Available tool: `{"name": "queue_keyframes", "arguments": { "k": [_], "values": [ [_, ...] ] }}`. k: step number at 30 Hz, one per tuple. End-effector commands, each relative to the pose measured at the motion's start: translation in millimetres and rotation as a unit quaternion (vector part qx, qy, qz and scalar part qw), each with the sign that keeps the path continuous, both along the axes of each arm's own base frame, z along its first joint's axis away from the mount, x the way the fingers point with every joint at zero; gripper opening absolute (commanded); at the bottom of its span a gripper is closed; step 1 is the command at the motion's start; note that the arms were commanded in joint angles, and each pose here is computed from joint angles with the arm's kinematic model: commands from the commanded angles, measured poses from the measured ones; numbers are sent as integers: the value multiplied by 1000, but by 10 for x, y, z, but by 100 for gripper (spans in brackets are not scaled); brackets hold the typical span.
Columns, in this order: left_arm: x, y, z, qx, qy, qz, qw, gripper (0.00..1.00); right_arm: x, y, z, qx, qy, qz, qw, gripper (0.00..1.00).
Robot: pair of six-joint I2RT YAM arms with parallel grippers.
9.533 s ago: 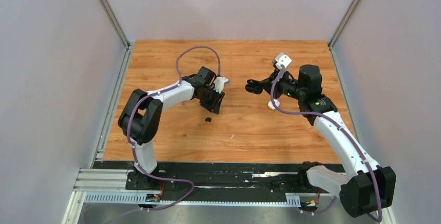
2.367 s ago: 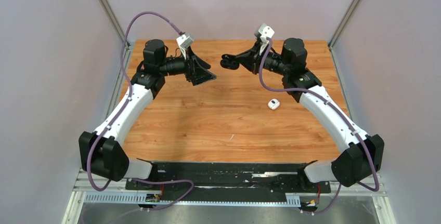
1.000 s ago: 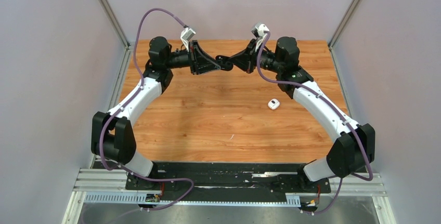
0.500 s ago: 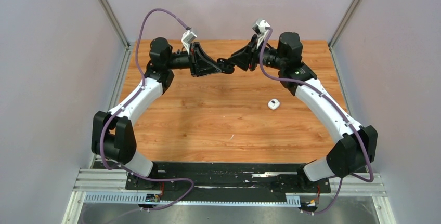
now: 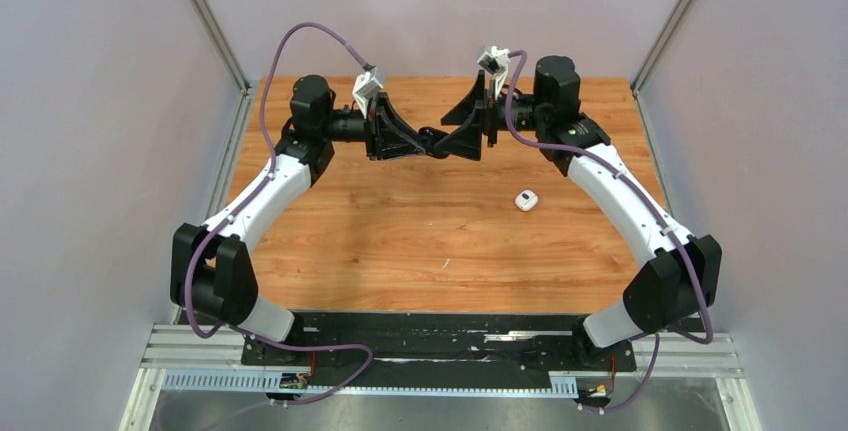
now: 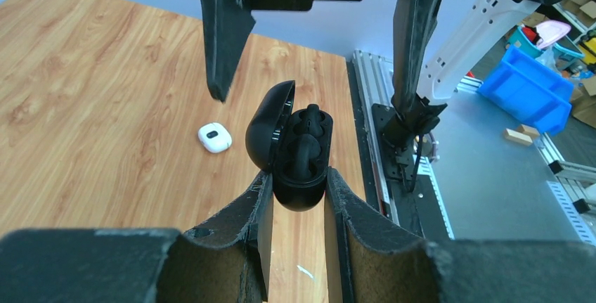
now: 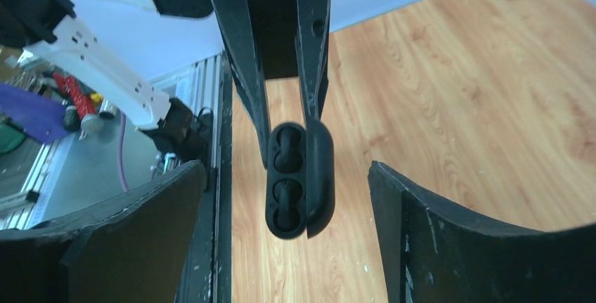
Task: Insert the wireless bluetooth earbuds into the charging case
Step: Close the charging case, then place the charging case at the center of the board.
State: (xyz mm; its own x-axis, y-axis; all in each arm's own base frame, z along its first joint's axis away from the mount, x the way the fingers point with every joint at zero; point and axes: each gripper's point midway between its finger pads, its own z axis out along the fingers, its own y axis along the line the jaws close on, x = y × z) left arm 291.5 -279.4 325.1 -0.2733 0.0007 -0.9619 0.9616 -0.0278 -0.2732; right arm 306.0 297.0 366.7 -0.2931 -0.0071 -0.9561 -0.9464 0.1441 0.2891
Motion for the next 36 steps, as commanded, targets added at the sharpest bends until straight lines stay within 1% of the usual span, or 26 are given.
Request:
{"name": "queue_keyframes", "arguments": {
  "k": [1,2,5,9,12,18,23,27,28,29,30,31,32,33,34,35,36],
  "values": [
    [-105,24,146,-3,-38,-7,999,0,-104,-7,-175,-25,-16,51,998,89],
    [-104,24,150,-3,-39,-7,999,0,-108,-2,-205,-27,-15,53,998,91],
    [-89,22,144,-2,-31,-2,1000,0,-115,23,-251,-33,-30,63,997,91],
    [-21,13,132,-1,-17,16,1000,0,-213,85,-229,-33,-53,86,994,88],
    [86,3,102,2,8,45,999,0,-304,136,-161,-30,-78,100,991,86],
    [271,-3,45,8,44,89,995,0,-350,144,-75,-33,-112,100,988,83],
    [330,-13,32,5,58,96,994,0,-354,134,-58,-41,-134,85,987,82],
    [315,-10,12,8,50,89,995,0,-147,71,-134,-65,-140,25,988,84],
    [306,-5,-41,16,59,88,994,0,-96,31,-135,-67,-139,14,988,85],
    [322,1,-95,25,51,89,994,0,-48,-12,-127,-67,-133,4,989,86],
    [352,14,-254,47,82,99,991,0,1,-59,-119,-66,-123,-6,990,86],
    [388,33,-347,63,78,108,989,0,61,-116,-105,-64,-113,-19,991,87],
    [430,66,-552,92,114,128,981,0,127,-178,-95,-62,-102,-35,992,88],
    [457,86,-662,106,123,137,977,0,193,-242,-86,-59,-91,-53,993,89],
    [497,123,-891,132,156,157,966,0,283,-320,-96,-59,-80,-78,992,90],
    [509,136,-1005,141,177,166,960,0,380,-397,-114,-61,-64,-109,990,92],
    [534,159,-1228,155,216,186,946,0,492,-495,-171,-67,-49,-144,986,99]
  ]
}}
